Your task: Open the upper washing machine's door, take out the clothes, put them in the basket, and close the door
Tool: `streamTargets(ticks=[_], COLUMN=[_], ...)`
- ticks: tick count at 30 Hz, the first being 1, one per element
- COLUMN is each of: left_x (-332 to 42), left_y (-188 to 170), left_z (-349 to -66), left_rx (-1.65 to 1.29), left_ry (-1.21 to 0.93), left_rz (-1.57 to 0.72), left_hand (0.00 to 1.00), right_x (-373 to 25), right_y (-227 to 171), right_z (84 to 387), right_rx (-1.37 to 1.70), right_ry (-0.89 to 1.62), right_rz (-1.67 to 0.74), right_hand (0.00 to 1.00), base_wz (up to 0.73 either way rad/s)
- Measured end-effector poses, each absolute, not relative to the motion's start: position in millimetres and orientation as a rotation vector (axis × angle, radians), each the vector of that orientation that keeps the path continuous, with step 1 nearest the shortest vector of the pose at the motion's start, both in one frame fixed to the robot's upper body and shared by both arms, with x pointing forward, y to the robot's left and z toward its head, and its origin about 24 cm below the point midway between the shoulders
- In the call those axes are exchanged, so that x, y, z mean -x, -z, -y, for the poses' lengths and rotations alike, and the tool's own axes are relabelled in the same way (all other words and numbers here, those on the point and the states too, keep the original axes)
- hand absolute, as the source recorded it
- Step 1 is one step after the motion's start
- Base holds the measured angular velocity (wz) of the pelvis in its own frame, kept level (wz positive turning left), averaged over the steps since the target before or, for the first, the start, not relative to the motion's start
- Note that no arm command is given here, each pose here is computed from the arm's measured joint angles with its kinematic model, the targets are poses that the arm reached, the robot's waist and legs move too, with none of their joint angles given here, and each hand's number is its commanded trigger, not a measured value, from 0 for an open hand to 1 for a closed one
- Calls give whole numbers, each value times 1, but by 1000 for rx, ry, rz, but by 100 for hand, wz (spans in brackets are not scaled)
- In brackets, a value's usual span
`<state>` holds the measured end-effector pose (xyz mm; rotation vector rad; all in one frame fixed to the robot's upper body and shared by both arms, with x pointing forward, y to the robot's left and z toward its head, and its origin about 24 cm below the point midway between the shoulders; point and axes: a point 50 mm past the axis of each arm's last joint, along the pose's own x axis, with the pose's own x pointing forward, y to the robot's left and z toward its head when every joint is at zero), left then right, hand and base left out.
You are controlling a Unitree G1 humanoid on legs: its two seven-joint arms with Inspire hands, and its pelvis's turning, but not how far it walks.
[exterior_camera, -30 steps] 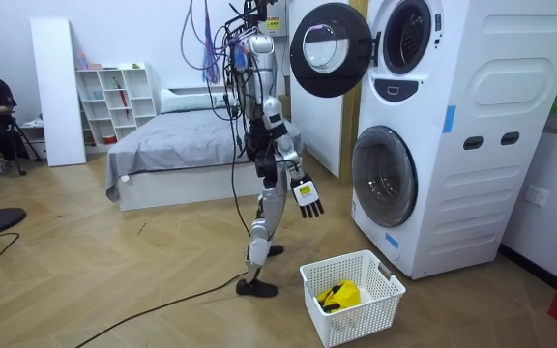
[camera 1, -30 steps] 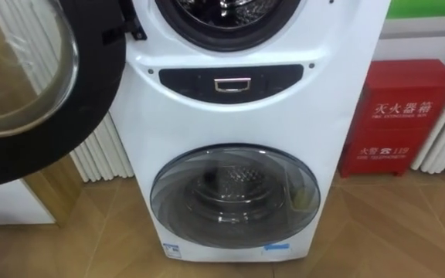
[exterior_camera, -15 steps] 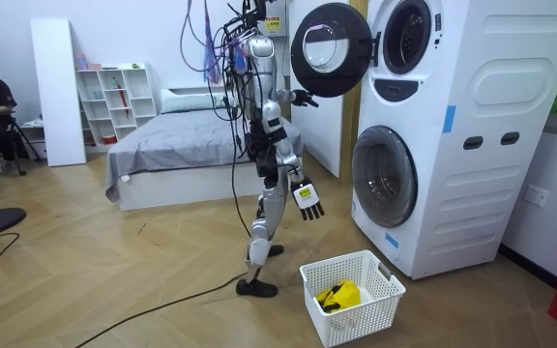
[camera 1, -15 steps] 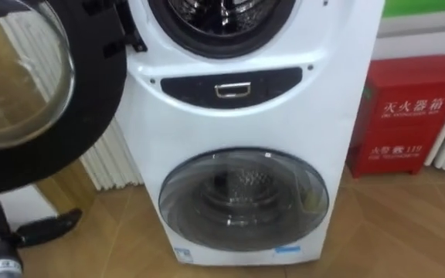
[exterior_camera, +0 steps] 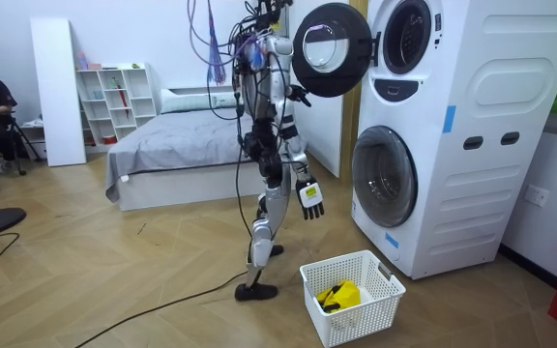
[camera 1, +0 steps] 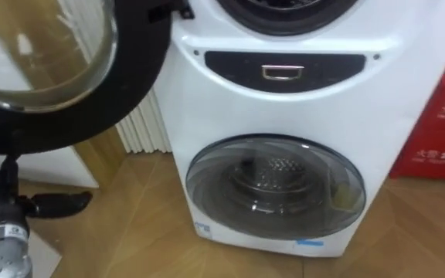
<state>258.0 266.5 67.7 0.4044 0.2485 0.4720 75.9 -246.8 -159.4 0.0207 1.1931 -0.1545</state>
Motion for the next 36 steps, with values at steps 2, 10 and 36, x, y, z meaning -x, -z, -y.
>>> streamTargets(ticks=[2,10,36], left_x=[-259,-238,-213], left_y=[-70,-70,-53], left_z=[-257,-229,-141], left_rx=[-418,-561,-546], left_ry=[-435,-379,-8], left_rz=[-247,-264,-253], left_hand=[0,0,0], right_x=[-76,-83,-92], right_y=[160,163,164], right_z=[244,236,223], right_rx=[-25,-15,59], right_ry=[138,75,53], right_rz=[-1199,-1244,-1192], right_hand=[0,0,0], base_wz=[33,8,2])
